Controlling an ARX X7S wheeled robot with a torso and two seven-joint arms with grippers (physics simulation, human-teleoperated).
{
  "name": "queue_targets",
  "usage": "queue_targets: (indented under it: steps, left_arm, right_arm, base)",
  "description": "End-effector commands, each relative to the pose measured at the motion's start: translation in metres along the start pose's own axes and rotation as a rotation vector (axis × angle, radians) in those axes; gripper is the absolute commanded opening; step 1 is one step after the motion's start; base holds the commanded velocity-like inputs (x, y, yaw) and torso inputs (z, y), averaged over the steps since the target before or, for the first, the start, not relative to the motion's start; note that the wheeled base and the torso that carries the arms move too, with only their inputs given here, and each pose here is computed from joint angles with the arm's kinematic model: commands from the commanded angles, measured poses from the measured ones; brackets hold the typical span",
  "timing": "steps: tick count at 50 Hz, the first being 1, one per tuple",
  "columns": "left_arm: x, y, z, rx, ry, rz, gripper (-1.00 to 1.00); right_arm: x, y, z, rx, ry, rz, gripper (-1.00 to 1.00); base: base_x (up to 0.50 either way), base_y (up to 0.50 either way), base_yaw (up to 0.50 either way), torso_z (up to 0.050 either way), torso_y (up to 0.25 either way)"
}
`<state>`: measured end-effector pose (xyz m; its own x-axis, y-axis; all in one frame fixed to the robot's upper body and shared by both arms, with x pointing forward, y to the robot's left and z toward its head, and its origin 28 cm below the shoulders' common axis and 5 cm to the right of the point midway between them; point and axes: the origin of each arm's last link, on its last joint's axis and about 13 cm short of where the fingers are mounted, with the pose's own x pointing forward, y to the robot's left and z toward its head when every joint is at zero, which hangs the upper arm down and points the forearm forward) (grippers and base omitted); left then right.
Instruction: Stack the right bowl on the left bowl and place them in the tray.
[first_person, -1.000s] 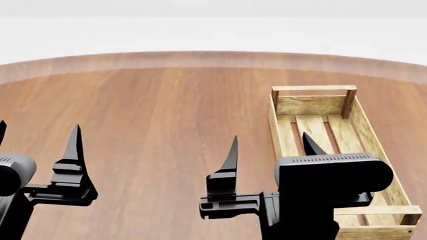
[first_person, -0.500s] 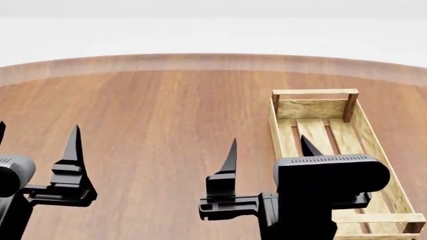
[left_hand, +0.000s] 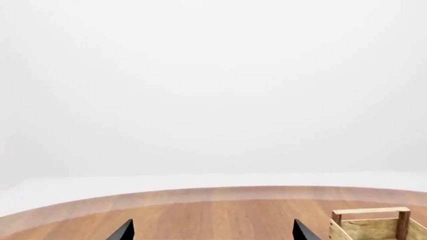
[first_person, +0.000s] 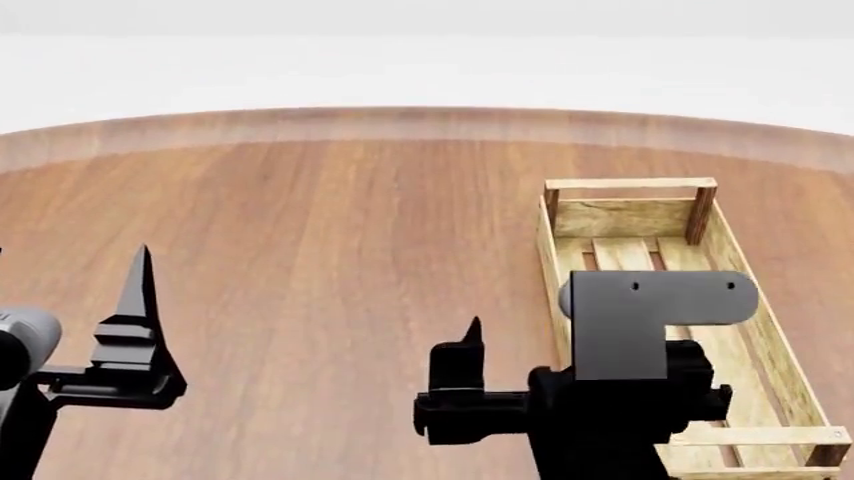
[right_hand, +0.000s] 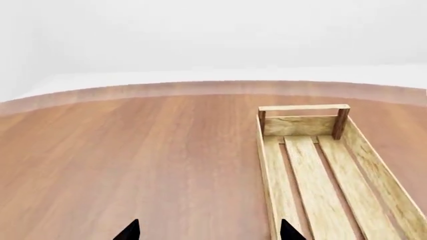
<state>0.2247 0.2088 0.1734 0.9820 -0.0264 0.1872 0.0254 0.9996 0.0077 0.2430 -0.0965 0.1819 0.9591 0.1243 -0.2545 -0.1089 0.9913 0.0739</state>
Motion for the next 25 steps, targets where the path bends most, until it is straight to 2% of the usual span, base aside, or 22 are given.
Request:
queue_targets:
  steps: [1, 4, 25]
  left_arm:
    - [0.000, 0.001, 0.001, -0.001, -0.003, 0.004, 1.00]
    - [0.000, 0.002, 0.000, -0.003, -0.002, 0.006, 1.00]
    - [0.000, 0.002, 0.001, 0.000, -0.002, 0.010, 1.00]
  right_arm:
    - [0.002, -0.005, 0.003, 0.017, 0.180, 0.041, 1.00]
    - [0.000, -0.006, 0.002, 0.037, 0.248, 0.069, 1.00]
    - [-0.008, -0.012, -0.012, 0.022, 0.377, 0.060, 1.00]
  base:
    - [0.00, 0.00, 0.00, 0.000, 0.000]
    - [0.00, 0.00, 0.00, 0.000, 0.000]
    - [0.00, 0.00, 0.00, 0.000, 0.000]
